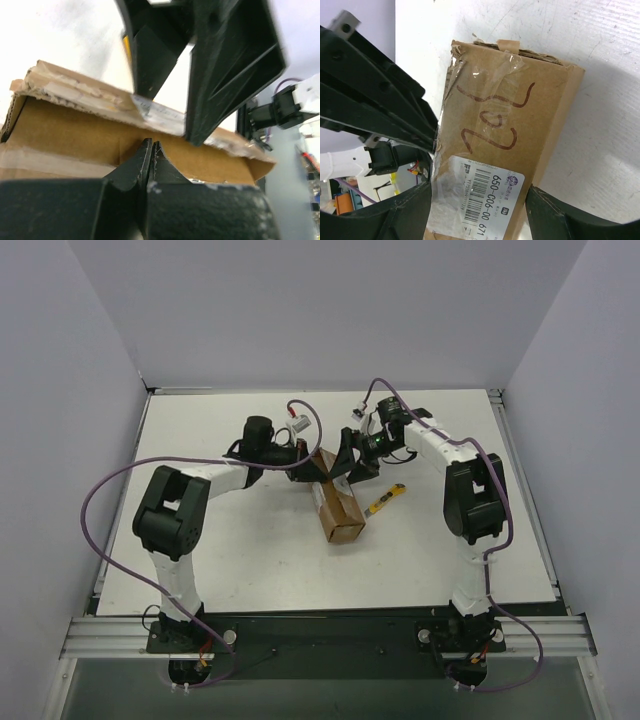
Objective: Unpack the express box
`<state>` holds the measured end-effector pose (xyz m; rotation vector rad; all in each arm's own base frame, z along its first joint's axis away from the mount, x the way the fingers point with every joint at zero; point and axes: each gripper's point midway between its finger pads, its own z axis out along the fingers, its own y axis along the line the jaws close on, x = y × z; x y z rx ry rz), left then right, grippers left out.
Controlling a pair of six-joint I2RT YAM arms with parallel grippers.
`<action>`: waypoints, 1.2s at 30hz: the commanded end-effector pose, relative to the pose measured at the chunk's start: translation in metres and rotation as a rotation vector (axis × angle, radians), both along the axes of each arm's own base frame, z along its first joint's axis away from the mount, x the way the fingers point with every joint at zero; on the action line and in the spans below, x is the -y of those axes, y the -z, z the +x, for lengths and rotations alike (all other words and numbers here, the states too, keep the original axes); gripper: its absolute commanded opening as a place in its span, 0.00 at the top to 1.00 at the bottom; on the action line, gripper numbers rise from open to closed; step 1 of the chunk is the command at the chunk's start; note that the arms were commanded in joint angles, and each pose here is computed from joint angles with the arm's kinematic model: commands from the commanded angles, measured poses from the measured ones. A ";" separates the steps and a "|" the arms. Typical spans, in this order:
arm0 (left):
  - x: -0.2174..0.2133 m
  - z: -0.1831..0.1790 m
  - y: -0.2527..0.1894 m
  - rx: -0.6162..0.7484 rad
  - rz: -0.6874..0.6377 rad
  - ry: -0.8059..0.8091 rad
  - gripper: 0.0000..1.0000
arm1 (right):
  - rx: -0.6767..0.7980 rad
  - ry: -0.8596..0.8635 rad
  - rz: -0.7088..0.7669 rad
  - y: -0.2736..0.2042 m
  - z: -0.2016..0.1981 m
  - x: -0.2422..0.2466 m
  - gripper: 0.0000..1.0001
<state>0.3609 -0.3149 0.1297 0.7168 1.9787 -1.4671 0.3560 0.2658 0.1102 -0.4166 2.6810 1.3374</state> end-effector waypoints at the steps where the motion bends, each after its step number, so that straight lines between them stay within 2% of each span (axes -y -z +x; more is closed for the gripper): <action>1: -0.009 -0.003 0.030 0.007 0.122 0.033 1.00 | -0.006 0.023 0.107 -0.032 0.007 0.001 0.50; 4: -0.024 -0.011 0.061 -0.041 0.229 0.041 1.00 | -0.019 0.058 0.130 -0.034 0.014 0.011 0.48; 7: -0.033 -0.016 0.077 -0.060 0.283 0.059 1.00 | -0.016 0.128 0.048 -0.014 0.023 0.035 0.36; 8: -0.033 -0.013 0.075 -0.044 0.284 0.058 1.00 | 0.017 0.128 0.010 -0.006 0.026 0.044 0.28; 9: -0.033 -0.012 0.073 -0.044 0.285 0.059 1.00 | 0.068 0.167 -0.096 0.005 0.037 0.062 0.24; 10: -0.031 -0.010 0.069 -0.038 0.278 0.062 1.00 | 0.101 0.175 -0.139 0.006 0.042 0.071 0.19; 12: -0.028 -0.004 0.056 -0.022 0.267 0.066 1.00 | 0.232 0.175 -0.174 -0.015 0.063 0.081 0.07; 14: -0.026 0.000 0.047 0.005 0.264 0.074 1.00 | 0.346 0.159 -0.195 -0.040 0.076 0.079 0.00; 15: -0.027 -0.001 0.047 0.000 0.267 0.077 1.00 | 0.452 0.115 -0.190 -0.066 0.080 0.067 0.00; 18: -0.026 -0.003 0.047 -0.002 0.261 0.085 1.00 | 0.651 0.003 -0.313 -0.084 0.075 0.058 0.00; 20: -0.025 -0.003 0.048 -0.016 0.259 0.081 1.00 | 0.720 -0.083 -0.401 -0.079 0.058 0.037 0.00; 26: -0.027 0.002 0.049 -0.049 0.234 0.049 1.00 | 0.705 -0.239 -0.475 -0.046 0.000 0.004 0.00; 29: -0.028 0.003 0.051 -0.052 0.219 0.049 1.00 | 0.723 -0.308 -0.572 -0.030 -0.011 0.003 0.00; 30: -0.029 0.005 0.050 -0.073 0.210 0.035 1.00 | 0.736 -0.307 -0.650 -0.023 -0.008 0.010 0.00; 33: -0.033 0.010 0.051 -0.090 0.196 0.015 1.00 | 0.747 -0.281 -0.745 -0.014 -0.001 0.018 0.02; 36: -0.033 0.014 0.054 -0.105 0.191 0.003 1.00 | 0.754 -0.294 -0.777 -0.009 0.004 0.023 0.10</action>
